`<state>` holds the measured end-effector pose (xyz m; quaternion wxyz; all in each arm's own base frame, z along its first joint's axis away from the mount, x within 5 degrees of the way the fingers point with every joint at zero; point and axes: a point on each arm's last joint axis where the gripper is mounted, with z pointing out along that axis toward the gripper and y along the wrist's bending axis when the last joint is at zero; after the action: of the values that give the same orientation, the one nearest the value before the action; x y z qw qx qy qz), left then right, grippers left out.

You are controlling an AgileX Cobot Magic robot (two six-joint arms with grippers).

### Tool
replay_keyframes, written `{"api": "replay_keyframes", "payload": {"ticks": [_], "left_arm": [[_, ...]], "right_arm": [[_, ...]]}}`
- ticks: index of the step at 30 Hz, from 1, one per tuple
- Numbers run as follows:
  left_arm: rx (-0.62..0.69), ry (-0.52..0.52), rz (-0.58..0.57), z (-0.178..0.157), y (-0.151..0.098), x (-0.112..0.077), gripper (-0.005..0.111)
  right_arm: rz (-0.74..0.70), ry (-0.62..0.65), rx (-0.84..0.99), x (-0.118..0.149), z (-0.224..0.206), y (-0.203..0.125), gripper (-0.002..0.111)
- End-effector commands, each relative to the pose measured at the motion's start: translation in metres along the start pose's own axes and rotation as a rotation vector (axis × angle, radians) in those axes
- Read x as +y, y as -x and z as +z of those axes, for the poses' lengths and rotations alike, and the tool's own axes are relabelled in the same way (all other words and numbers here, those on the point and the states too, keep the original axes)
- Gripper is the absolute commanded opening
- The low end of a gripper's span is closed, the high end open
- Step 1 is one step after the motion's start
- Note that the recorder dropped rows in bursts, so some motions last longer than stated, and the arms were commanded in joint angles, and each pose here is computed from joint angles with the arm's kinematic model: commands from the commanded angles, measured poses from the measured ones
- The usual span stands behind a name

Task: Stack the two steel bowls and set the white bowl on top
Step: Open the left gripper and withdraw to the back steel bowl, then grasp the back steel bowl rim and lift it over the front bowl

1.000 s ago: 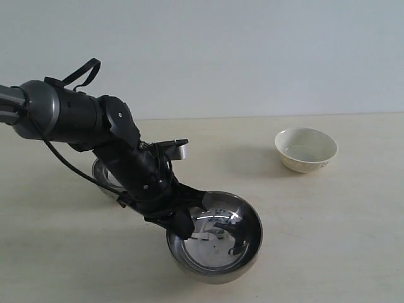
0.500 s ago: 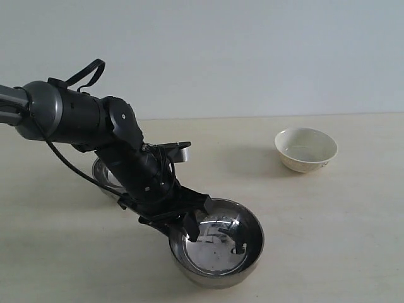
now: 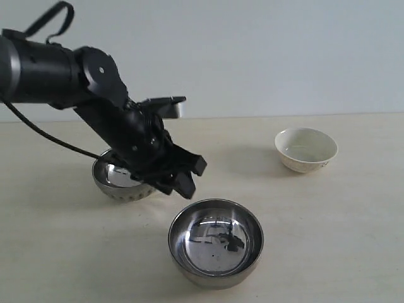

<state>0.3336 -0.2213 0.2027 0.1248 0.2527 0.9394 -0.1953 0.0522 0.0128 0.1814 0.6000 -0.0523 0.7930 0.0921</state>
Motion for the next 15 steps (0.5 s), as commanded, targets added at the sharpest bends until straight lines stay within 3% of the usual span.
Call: {"api": "replay_keyframes", "payload": {"ticks": [1, 4, 6, 15], "left_arm": [[-0.074, 0.128, -0.051, -0.041, 0.005, 0.029, 0.043], [-0.101, 0.201, -0.173, -0.057, 0.003, 0.072, 0.043], [-0.127, 0.234, -0.192, -0.065, 0.001, 0.095, 0.043], [-0.187, 0.308, -0.228, -0.064, 0.001, 0.135, 0.043]], "right_arm": [[-0.008, -0.006, -0.014, 0.000, 0.000, 0.001, 0.000], [-0.008, -0.006, -0.014, 0.000, 0.000, 0.001, 0.000], [-0.008, -0.006, -0.014, 0.000, 0.000, 0.001, 0.000], [-0.008, -0.006, -0.014, 0.000, 0.000, 0.001, 0.000]]}}
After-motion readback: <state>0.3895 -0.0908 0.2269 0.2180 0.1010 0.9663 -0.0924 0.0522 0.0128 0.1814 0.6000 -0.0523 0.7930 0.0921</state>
